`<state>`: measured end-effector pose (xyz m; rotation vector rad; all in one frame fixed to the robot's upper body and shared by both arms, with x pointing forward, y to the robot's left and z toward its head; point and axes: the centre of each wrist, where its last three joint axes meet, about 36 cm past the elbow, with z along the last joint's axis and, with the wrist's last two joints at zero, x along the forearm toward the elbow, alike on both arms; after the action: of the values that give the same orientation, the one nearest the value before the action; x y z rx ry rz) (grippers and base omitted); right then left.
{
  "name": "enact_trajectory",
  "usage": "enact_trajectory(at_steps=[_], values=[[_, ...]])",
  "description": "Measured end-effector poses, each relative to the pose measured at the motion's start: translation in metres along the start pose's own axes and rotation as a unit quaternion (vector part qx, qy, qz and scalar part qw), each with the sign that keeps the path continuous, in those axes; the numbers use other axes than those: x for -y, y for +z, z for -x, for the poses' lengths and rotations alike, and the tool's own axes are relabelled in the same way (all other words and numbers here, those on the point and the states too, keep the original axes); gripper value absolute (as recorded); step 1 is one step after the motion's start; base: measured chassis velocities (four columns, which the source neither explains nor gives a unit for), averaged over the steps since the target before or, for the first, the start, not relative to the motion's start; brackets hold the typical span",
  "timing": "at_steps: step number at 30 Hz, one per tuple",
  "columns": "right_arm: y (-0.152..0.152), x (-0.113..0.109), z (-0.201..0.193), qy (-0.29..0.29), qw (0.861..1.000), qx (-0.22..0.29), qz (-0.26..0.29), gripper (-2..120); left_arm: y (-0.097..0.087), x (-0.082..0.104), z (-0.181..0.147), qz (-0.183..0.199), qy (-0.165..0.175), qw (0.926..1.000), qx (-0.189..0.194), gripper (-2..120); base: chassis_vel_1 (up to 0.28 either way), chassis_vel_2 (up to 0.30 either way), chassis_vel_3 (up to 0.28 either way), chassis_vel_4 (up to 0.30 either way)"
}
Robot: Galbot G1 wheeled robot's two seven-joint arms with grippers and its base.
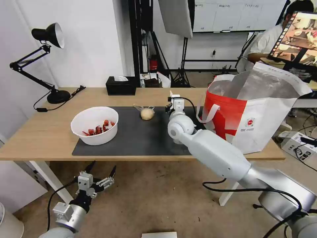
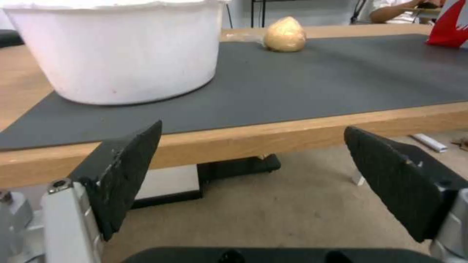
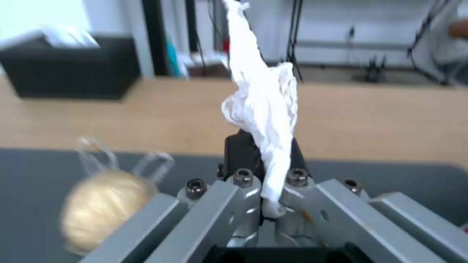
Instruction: Pick up the trash from the table and place it into the takeout bag.
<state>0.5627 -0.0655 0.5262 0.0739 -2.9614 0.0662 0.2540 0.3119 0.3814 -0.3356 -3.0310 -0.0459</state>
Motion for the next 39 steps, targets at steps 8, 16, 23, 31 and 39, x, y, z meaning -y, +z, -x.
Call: enact_trajectory(at_steps=[8,16,23,31,39], values=[[0.006,0.017,-0.026,-0.033,0.991,0.127,-0.033,0,0.002,0.003,-0.006,-0.006,-0.005,1.0000,-0.002,100,0.000,0.000,0.000,0.000],[0.001,0.045,-0.038,-0.024,0.969,0.244,-0.034,0,0.005,0.005,-0.006,-0.008,-0.005,0.9999,-0.004,100,0.000,0.000,0.000,0.000],[-0.021,0.084,-0.060,0.053,0.948,0.312,-0.030,0,0.005,0.008,-0.004,-0.011,-0.010,0.9999,-0.003,100,0.000,0.000,0.000,0.000],[-0.031,0.127,-0.082,0.134,0.947,0.289,-0.032,0,0.003,0.010,-0.002,-0.020,-0.009,0.9997,-0.007,100,0.000,0.000,0.000,0.000],[-0.031,0.150,-0.085,0.162,0.953,0.254,-0.032,0,-0.001,0.017,0.002,-0.032,-0.003,0.9995,-0.003,100,0.000,0.000,0.000,0.000]])
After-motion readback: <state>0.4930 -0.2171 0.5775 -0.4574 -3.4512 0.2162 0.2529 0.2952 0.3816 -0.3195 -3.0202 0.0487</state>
